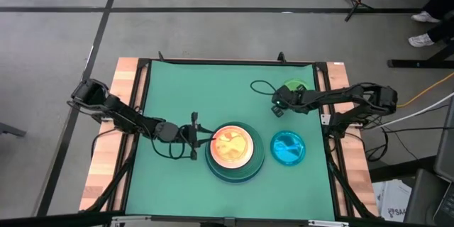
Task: Stack plastic plates
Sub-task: Stack the transparent light green plate on top of the orange plate
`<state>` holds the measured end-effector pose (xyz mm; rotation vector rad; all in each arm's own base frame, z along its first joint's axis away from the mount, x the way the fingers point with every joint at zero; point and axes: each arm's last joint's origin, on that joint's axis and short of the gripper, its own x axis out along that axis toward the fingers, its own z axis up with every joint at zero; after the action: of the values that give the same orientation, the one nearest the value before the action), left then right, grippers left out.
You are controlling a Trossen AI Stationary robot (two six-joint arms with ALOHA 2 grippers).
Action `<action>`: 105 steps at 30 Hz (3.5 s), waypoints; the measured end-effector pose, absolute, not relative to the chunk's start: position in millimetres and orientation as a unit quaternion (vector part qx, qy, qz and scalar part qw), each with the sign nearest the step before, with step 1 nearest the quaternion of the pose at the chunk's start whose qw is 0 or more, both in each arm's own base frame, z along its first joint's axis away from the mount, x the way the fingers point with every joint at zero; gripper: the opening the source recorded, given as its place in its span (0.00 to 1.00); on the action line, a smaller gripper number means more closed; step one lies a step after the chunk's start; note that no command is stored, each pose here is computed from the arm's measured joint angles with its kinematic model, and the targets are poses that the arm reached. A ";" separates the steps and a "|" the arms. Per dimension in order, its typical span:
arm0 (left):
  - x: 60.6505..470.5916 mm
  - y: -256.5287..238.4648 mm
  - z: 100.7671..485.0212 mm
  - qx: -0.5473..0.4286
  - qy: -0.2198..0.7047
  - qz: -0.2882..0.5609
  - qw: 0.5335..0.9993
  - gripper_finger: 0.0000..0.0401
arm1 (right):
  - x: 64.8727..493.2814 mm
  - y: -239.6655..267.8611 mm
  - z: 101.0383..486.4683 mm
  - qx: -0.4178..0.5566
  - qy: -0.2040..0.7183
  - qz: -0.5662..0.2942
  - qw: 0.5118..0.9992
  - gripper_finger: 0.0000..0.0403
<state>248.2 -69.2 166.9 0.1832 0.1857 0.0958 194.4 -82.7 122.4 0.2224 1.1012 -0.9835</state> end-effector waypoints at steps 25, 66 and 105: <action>248.2 -69.4 167.0 0.092 0.092 0.047 0.990 0.23 | 210.8 -69.3 132.8 0.032 0.521 -0.369 0.769 0.00; 248.2 -69.5 166.9 0.093 0.092 0.047 0.990 0.23 | 283.1 77.0 221.9 -0.151 0.330 0.032 0.931 0.00; 248.4 -69.5 167.0 0.092 0.092 0.047 0.990 0.23 | 301.7 117.2 182.3 -0.195 0.314 0.135 0.919 0.00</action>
<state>248.4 -69.5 167.0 0.1852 0.1851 0.0953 301.7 117.2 182.3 -0.4008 0.6453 0.2768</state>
